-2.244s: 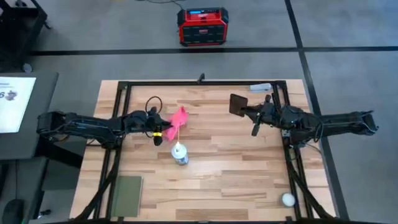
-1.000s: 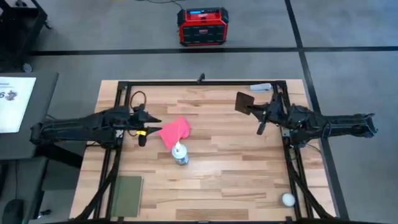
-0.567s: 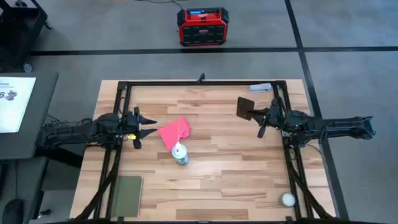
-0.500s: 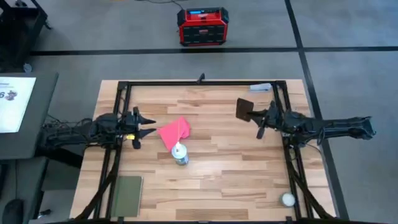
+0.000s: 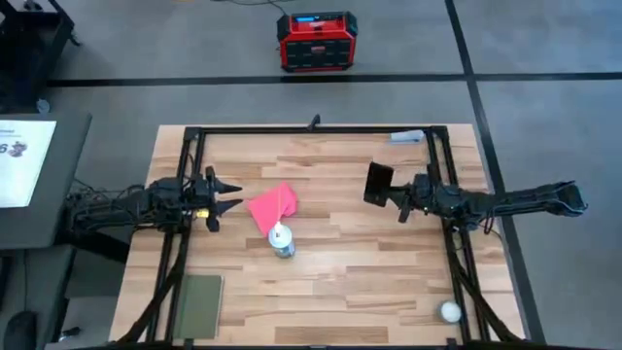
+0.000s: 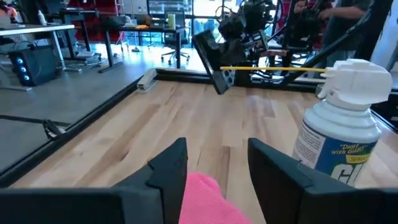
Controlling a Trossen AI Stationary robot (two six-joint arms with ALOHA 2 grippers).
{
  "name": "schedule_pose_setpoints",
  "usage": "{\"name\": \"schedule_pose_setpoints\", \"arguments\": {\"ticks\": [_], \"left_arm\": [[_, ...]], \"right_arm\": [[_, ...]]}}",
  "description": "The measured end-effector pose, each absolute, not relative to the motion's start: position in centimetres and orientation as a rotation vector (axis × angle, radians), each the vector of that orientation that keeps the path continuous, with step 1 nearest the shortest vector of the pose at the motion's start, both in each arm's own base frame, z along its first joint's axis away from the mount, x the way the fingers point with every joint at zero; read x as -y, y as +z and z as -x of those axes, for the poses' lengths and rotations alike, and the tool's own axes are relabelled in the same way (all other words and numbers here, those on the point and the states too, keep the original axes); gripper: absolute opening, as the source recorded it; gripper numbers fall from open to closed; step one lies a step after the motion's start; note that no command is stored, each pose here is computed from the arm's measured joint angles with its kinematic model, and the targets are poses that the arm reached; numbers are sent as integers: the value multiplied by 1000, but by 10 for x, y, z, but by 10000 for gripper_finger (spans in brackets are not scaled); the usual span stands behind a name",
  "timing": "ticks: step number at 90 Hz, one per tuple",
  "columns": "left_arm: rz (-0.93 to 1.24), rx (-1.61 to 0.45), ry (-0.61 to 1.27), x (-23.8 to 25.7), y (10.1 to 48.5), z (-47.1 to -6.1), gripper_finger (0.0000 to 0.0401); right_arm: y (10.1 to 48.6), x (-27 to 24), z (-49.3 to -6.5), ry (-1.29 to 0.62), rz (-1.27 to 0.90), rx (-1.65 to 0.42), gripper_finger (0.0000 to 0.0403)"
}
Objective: Apply microfiber cloth
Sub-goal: Wipe the back of the cellphone with the pink microfiber cloth
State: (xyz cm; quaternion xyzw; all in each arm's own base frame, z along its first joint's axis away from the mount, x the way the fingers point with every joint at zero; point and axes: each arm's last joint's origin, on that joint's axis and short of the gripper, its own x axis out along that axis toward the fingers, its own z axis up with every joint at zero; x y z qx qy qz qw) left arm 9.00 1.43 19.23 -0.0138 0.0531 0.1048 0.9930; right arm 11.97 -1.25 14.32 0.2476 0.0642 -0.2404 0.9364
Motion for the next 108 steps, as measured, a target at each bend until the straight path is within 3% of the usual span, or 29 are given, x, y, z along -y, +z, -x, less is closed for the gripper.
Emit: {"name": "schedule_pose_setpoints", "arguments": {"ticks": [39, 79, 93, 108], "left_arm": [[52, -92, 213, -14, 193, -90, 143], [63, -95, 214, -14, 193, -90, 143], [63, -96, 213, -14, 193, -90, 143], [68, -102, 213, -14, 192, -90, 143]], "right_arm": [[115, 17, -122, -630, -633, -351, 18], [117, 21, -123, -630, -563, -367, 164], [117, 21, -123, -644, -551, -364, 191], [115, 22, -122, -674, -532, -382, 194]]}}
